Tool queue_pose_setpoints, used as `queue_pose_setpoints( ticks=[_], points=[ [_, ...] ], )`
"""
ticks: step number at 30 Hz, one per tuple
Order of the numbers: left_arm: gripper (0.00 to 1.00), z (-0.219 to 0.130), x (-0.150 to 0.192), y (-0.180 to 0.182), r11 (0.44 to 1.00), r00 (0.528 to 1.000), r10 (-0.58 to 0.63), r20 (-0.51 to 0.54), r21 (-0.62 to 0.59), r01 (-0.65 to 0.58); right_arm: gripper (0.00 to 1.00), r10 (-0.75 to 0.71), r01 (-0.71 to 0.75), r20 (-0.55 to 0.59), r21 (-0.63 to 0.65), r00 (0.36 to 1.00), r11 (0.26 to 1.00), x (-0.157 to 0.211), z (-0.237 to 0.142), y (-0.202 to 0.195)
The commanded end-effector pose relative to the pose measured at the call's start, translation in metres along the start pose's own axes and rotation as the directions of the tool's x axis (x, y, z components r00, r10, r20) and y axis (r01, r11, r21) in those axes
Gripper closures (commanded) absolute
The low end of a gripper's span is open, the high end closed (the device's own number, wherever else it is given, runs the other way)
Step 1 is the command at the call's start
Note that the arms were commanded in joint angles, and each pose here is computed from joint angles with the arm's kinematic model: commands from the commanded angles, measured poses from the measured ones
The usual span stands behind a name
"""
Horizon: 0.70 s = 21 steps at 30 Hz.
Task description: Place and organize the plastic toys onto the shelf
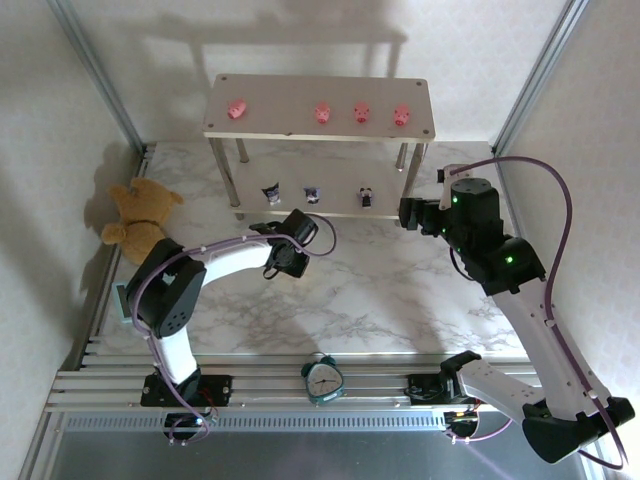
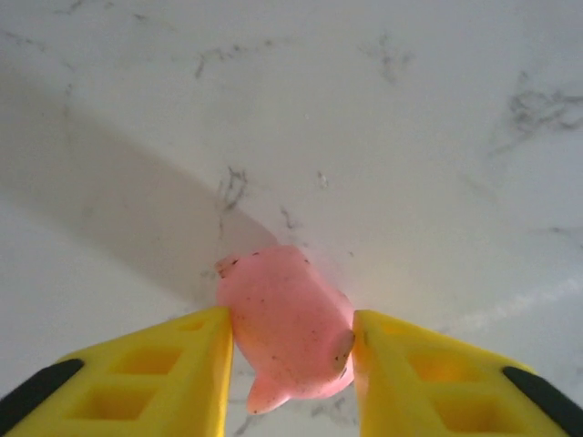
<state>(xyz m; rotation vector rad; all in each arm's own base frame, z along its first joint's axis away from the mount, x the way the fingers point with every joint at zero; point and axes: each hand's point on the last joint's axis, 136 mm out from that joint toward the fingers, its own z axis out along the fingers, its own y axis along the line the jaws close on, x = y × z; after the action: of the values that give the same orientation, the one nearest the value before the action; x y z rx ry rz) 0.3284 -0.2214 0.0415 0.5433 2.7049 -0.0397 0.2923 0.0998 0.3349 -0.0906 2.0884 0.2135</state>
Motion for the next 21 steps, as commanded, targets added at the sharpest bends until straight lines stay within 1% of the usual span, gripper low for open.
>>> queue_pose_setpoints(
  ticks=[1, 5, 6, 7, 10, 12, 14, 16, 21],
  points=[
    [0.54, -0.013, 0.002, -0.005, 1.0, 1.0, 0.001, 0.008, 0.027, -0.001, 0.07, 0.034, -0.033, 0.032, -0.025, 0.999, 0.999, -0.012, -0.011, 0.003],
    [0.49, -0.028, -0.019, -0.009, 0.997, 0.995, -0.058, 0.081, 0.062, 0.053, 0.07, 0.042, -0.041, 0.035, -0.033, 0.999, 0.999, -0.012, -0.013, 0.003],
    [0.45, -0.033, -0.025, -0.011, 0.995, 0.992, -0.078, 0.1, 0.077, 0.07, 0.07, 0.042, -0.04, 0.034, -0.033, 0.999, 0.999, -0.012, -0.013, 0.003],
    [0.43, -0.037, -0.03, -0.013, 0.992, 0.989, -0.096, 0.112, 0.09, 0.086, 0.07, 0.042, -0.041, 0.033, -0.031, 0.999, 0.999, -0.012, -0.014, 0.003],
    [0.43, -0.044, -0.036, -0.018, 0.982, 0.981, -0.157, 0.114, 0.124, 0.142, 0.07, 0.043, -0.042, 0.037, -0.032, 0.998, 0.999, -0.012, -0.016, 0.003],
    [0.43, -0.045, -0.034, -0.017, 0.964, 0.964, -0.245, 0.104, 0.133, 0.23, 0.07, 0.043, -0.042, 0.036, -0.032, 0.998, 0.999, -0.011, -0.017, 0.002],
    [0.43, -0.043, -0.029, -0.017, 0.933, 0.936, -0.341, 0.086, 0.149, 0.326, 0.07, 0.043, -0.042, 0.035, -0.034, 0.998, 0.999, -0.011, -0.016, 0.003],
    [0.43, -0.041, -0.024, -0.02, 0.904, 0.909, -0.409, 0.074, 0.171, 0.393, 0.07, 0.043, -0.042, 0.036, -0.035, 0.998, 0.999, -0.011, -0.015, 0.003],
    [0.43, -0.035, -0.01, -0.015, 0.882, 0.882, -0.464, 0.074, 0.132, 0.453, 0.07, 0.035, -0.034, 0.039, -0.042, 0.999, 0.999, -0.013, -0.012, 0.005]
  ],
)
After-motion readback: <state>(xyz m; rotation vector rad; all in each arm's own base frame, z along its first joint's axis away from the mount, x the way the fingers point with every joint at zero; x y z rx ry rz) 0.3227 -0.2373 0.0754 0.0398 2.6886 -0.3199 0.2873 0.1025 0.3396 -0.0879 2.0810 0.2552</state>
